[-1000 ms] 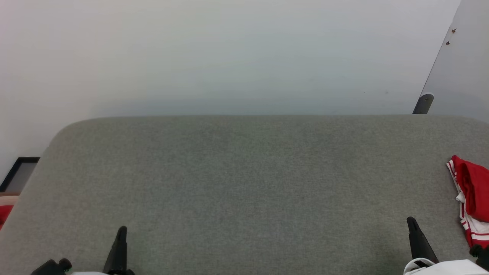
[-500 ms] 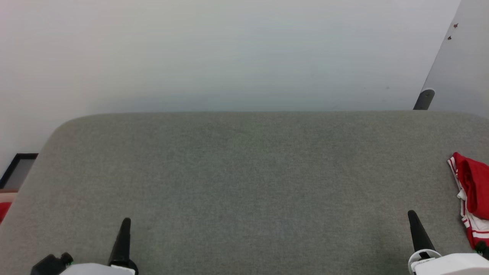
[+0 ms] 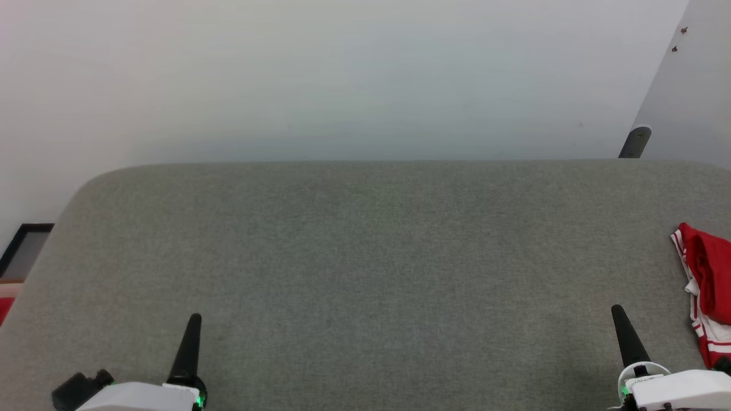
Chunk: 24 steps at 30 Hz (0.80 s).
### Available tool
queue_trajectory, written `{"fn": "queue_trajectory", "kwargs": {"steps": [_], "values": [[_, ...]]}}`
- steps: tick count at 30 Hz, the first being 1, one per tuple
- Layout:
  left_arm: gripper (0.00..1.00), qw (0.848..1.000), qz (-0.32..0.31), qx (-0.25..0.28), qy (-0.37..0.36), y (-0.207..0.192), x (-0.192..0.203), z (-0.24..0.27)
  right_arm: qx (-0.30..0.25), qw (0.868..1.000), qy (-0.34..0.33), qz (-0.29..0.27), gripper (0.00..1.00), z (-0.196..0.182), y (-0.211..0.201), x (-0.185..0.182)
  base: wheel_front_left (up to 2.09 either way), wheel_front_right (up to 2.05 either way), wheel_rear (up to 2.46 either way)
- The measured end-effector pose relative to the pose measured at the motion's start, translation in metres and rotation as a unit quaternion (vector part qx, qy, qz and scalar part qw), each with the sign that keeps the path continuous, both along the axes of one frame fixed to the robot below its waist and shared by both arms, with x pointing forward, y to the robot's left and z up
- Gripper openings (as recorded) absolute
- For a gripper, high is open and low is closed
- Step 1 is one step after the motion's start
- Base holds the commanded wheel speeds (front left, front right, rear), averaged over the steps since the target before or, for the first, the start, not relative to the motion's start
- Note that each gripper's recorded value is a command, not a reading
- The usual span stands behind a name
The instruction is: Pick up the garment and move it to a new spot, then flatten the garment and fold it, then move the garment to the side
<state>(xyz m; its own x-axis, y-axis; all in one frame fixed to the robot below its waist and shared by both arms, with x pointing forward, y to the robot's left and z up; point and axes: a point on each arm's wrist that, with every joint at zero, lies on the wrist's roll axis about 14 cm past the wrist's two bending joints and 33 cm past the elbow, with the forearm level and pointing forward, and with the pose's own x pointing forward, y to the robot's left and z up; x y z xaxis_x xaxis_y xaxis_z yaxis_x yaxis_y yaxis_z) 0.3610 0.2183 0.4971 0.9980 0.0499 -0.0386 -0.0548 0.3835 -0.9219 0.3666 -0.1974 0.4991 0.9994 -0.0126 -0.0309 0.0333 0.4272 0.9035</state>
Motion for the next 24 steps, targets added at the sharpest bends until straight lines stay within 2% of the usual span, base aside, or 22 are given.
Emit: {"fn": "queue_trajectory", "kwargs": {"steps": [24], "values": [[0.0,0.995,-0.009,-0.103,-0.008,-0.009,0.013,0.003,0.115,0.993,-0.004,0.0,0.0,0.003,-0.001,0.011,0.0,0.0,0.0]]}}
